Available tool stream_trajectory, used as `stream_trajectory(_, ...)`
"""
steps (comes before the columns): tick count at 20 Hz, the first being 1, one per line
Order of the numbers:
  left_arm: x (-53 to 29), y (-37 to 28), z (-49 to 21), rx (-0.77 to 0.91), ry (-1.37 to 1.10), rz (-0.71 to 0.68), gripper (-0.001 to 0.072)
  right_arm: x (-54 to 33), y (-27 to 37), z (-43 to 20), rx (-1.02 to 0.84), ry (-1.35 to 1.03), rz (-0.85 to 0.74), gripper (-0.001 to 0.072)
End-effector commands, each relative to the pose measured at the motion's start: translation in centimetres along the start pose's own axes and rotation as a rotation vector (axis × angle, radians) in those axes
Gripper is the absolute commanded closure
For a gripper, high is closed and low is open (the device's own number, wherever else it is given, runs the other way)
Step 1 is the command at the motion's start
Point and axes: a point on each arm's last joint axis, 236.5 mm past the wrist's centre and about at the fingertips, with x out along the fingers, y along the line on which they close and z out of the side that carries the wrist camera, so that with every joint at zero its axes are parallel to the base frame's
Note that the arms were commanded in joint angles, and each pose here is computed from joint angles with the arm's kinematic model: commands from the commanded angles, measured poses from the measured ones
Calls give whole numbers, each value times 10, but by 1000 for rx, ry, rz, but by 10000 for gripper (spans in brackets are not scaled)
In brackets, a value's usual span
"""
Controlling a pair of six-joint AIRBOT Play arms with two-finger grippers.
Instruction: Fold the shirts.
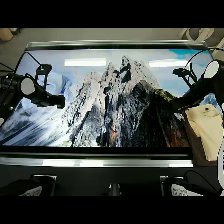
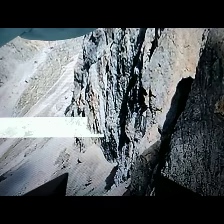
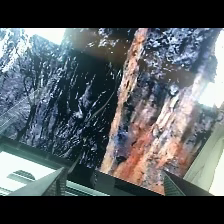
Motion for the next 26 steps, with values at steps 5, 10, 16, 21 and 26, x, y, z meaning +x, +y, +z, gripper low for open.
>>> stream_trajectory(5,6,-13,28,-4,-105,-47,67,0,-3,7,-1,-28,-13,96)
stream_trajectory(10,-4,24,109,-58,-364,36,-13,-9,-27,57,-1,-245,-118,95)
stream_trajectory(16,44,142,151,-312,-207,152,-13,-14,-11,80,11,-346,-49,96)
stream_trajectory(21,134,156,117,-334,2,174,-13,-18,9,92,24,-399,43,97)
stream_trajectory(26,176,155,99,-329,87,177,55,-16,17,86,-1,-371,74,97)
